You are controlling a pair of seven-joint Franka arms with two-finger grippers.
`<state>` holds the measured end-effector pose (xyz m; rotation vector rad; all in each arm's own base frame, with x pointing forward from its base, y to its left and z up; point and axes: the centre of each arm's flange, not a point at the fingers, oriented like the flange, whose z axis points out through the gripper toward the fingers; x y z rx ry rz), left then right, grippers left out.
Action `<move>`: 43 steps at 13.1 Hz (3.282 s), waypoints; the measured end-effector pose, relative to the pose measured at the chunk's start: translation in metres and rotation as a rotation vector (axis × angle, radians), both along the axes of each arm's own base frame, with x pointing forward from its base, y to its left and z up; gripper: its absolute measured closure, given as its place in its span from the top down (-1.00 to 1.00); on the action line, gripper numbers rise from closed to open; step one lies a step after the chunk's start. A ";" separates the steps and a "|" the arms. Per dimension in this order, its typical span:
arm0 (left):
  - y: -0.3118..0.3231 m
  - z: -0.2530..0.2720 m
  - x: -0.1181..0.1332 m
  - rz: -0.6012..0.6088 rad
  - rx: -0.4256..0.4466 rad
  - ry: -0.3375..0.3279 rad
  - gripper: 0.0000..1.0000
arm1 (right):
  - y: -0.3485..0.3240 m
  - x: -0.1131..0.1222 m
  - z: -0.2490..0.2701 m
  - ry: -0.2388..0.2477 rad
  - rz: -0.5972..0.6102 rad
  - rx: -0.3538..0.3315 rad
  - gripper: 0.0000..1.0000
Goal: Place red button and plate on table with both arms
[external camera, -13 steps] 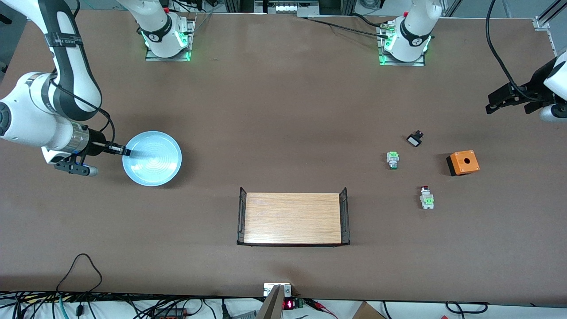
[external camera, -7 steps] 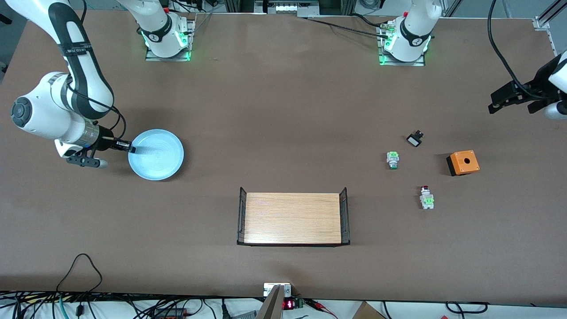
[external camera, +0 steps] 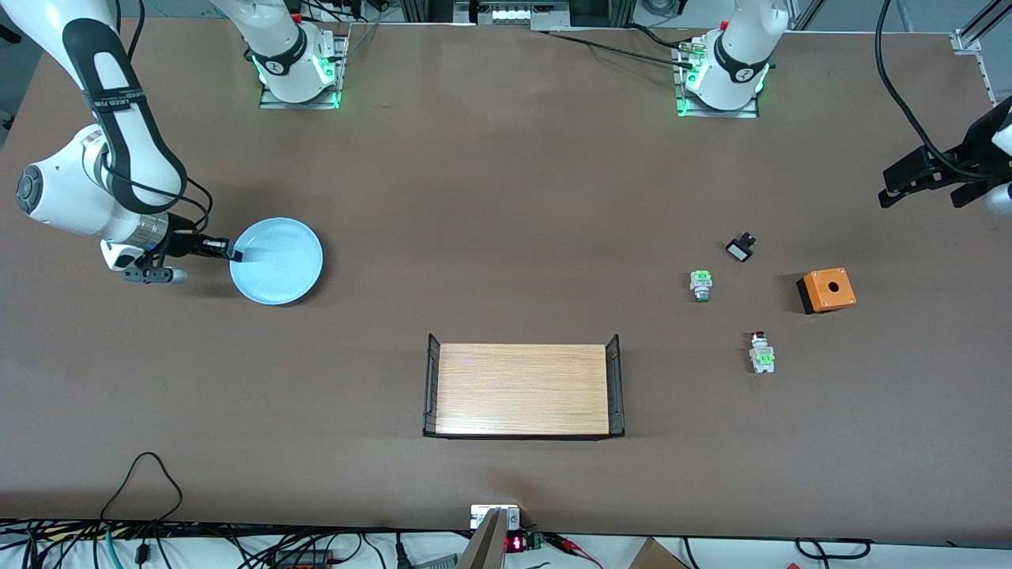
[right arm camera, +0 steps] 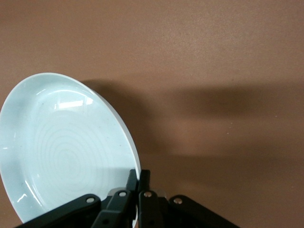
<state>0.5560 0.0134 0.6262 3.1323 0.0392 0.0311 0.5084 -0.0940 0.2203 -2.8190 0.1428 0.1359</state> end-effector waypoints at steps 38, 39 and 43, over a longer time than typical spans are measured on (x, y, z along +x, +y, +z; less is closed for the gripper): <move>0.001 0.012 -0.002 0.009 0.000 -0.005 1.00 | 0.052 0.098 0.343 0.022 0.090 -0.349 1.00; 0.001 0.012 -0.002 0.010 0.000 -0.005 1.00 | 0.053 0.095 0.341 0.017 0.093 -0.348 1.00; 0.001 0.012 -0.002 0.010 0.000 -0.005 1.00 | 0.052 0.074 0.339 0.021 0.054 -0.343 1.00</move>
